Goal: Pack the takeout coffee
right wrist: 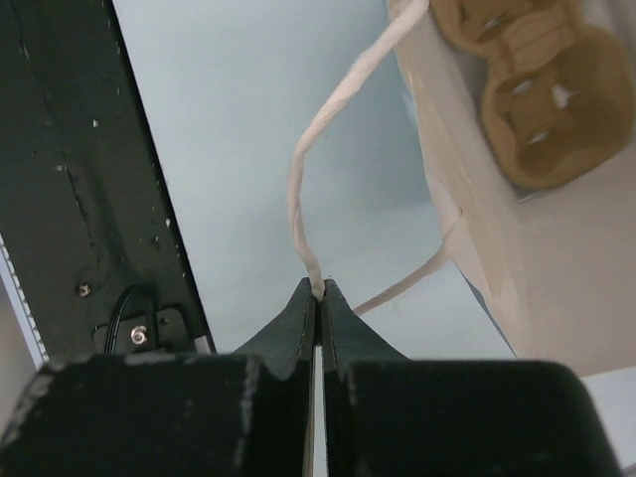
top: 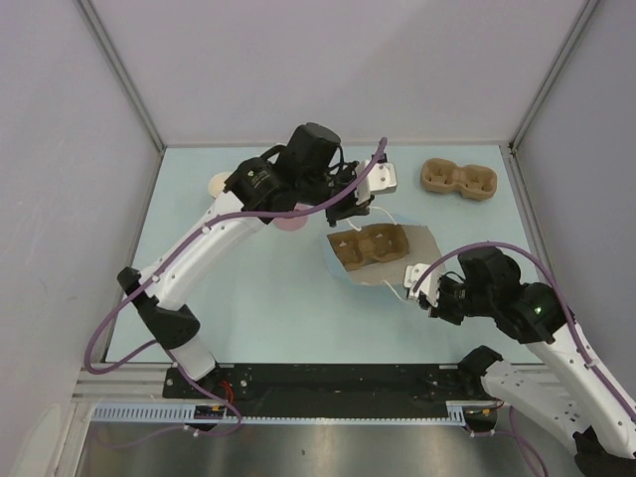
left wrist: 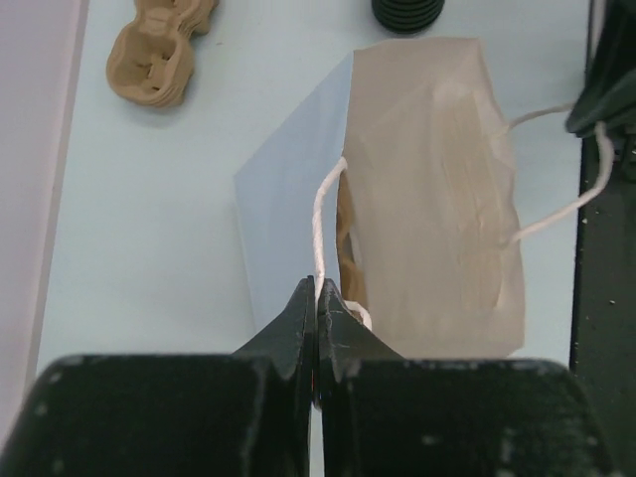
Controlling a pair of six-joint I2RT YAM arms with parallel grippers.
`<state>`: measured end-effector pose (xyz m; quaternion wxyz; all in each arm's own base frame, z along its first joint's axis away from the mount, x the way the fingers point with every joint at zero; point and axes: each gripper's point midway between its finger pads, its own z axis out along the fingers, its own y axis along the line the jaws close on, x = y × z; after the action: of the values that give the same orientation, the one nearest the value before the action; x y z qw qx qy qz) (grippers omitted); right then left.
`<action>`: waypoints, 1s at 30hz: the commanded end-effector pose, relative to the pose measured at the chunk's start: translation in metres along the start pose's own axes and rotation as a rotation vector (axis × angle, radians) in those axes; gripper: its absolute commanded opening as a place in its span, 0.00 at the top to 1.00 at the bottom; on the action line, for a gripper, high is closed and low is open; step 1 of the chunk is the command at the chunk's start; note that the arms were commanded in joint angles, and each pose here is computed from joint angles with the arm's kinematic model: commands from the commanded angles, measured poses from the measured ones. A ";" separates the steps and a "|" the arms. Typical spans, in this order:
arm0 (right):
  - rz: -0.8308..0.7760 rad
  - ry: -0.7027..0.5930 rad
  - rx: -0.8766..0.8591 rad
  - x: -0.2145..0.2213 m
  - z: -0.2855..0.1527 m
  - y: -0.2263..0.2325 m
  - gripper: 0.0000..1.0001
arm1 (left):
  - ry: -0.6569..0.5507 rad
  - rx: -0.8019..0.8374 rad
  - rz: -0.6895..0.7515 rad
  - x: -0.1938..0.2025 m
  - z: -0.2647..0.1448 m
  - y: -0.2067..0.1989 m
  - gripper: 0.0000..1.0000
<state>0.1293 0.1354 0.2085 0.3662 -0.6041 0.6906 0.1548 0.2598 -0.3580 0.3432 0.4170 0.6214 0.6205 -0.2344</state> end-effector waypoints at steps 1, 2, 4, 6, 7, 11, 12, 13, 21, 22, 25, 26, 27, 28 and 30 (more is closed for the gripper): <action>-0.010 0.045 0.013 0.024 0.007 0.007 1.00 | -0.026 0.056 0.039 -0.008 -0.012 -0.028 0.99; -0.005 0.050 0.026 0.028 0.008 0.006 1.00 | -0.020 0.068 0.041 -0.007 -0.010 -0.033 0.98; -0.015 0.044 0.043 0.027 0.006 0.004 1.00 | -0.006 0.103 0.056 -0.005 -0.004 -0.049 0.98; -0.034 0.062 0.081 0.031 0.004 -0.002 1.00 | 0.009 0.130 0.064 -0.003 0.001 -0.060 0.99; -0.035 0.084 0.088 0.036 0.004 -0.004 1.00 | 0.011 0.154 0.078 -0.006 0.004 -0.072 0.99; -0.054 0.141 0.091 0.052 0.010 -0.004 1.00 | 0.030 0.192 0.103 -0.006 0.016 -0.091 1.00; -0.058 0.149 0.086 0.055 0.011 -0.003 1.00 | 0.036 0.204 0.107 -0.006 0.021 -0.096 1.00; -0.060 0.160 0.084 0.059 0.013 -0.001 1.00 | 0.046 0.216 0.102 -0.003 0.026 -0.099 1.00; -0.098 0.228 0.143 0.087 0.018 -0.006 1.00 | 0.043 0.230 0.071 -0.008 0.046 -0.103 1.00; -0.100 0.225 0.146 0.087 0.018 -0.005 1.00 | 0.042 0.229 0.070 -0.009 0.046 -0.103 1.00; -0.103 0.220 0.151 0.086 0.018 -0.006 1.00 | 0.036 0.211 0.075 -0.013 0.046 -0.098 1.00; -0.102 0.219 0.153 0.086 0.018 -0.006 1.00 | 0.037 0.197 0.078 -0.014 0.045 -0.096 1.00; -0.104 0.217 0.153 0.086 0.018 -0.006 1.00 | 0.033 0.184 0.081 -0.015 0.042 -0.094 1.00; -0.103 0.214 0.159 0.085 0.017 -0.007 1.00 | 0.029 0.167 0.083 -0.017 0.040 -0.091 1.00; -0.104 0.205 0.169 0.083 0.016 -0.008 1.00 | 0.026 0.116 0.090 -0.021 0.034 -0.082 1.00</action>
<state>0.1339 0.0827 0.1327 0.3250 -0.6221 0.7118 0.0278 0.1744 -0.4070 0.2817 0.3158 0.6981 0.5892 -0.2564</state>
